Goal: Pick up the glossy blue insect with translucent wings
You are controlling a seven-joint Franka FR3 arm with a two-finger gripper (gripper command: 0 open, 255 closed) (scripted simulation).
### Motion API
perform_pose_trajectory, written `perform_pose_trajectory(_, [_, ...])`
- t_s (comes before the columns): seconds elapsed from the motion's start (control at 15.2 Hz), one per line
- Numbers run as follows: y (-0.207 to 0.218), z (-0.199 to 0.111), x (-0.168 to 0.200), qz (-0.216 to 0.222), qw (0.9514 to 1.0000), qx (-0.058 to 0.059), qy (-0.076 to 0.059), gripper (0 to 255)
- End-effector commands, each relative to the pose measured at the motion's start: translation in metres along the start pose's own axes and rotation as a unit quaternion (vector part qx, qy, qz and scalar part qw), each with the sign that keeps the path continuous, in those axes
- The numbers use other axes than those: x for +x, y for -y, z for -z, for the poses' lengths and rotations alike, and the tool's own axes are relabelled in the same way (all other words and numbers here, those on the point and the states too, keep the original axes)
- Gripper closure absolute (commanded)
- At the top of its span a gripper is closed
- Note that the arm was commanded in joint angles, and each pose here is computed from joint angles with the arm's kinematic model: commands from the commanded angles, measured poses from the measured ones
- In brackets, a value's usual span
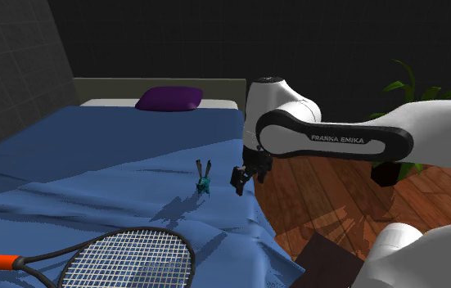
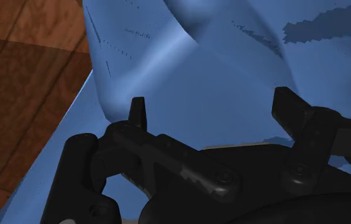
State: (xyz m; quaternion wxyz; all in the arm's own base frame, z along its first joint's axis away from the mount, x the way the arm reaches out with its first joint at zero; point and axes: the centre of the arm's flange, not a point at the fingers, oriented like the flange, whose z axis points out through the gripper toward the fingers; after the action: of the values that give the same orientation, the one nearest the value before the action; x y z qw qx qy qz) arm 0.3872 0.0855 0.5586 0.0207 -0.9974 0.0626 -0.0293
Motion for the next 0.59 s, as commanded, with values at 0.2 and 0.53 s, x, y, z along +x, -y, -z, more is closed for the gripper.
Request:
perform_pose_trajectory(0.2, [0.029, 0.002, 0.045, -0.048, 0.9982, 0.010, -0.034, 0])
perform_pose_trajectory(0.53, [0.052, 0.005, 0.096, -0.094, 0.9932, 0.019, -0.066, 0])
